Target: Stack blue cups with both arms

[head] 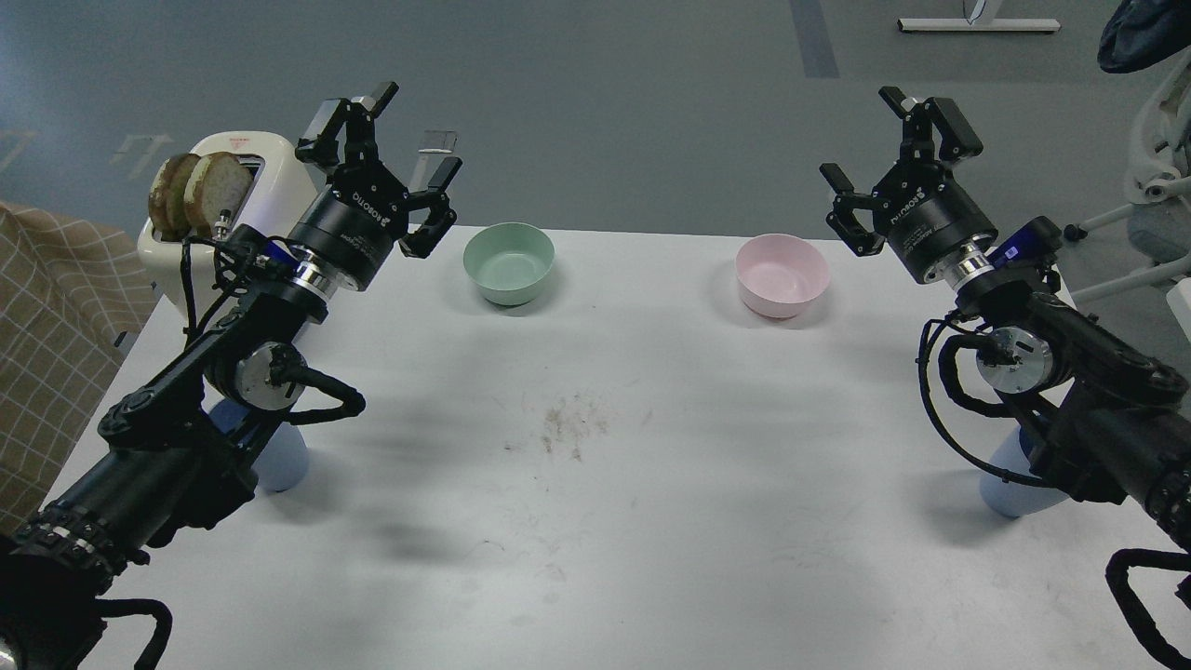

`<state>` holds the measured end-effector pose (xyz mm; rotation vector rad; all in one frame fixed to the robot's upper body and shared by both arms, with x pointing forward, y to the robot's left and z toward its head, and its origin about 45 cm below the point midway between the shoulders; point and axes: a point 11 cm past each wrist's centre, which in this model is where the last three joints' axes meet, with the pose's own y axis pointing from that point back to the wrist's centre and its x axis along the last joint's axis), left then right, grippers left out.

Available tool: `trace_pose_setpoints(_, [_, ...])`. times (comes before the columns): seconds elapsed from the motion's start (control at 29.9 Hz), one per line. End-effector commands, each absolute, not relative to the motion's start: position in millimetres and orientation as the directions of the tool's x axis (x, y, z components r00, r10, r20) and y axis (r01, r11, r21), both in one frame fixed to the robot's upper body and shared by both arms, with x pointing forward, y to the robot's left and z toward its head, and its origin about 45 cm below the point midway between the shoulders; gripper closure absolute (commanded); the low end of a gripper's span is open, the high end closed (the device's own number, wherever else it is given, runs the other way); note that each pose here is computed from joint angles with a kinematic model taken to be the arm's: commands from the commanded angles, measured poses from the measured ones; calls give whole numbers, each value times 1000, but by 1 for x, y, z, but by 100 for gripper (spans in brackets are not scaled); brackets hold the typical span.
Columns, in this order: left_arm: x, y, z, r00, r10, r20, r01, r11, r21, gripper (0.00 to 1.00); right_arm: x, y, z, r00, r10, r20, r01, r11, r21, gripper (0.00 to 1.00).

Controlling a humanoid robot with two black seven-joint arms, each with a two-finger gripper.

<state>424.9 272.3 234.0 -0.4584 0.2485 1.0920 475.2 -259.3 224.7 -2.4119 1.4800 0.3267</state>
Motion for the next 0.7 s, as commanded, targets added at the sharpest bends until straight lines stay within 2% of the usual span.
trace_pose_setpoints(0.0, [422,272,237,457,792,-405,-889,391,-239,2,475,-260,225,447,-829,-337,-894,-430,-127,0])
trace_pose_setpoints(0.67, [421,272,236,454,794,-404,-890,389,-237,2,476,-262,226,444,-832,-334,-896,-426,-129,0])
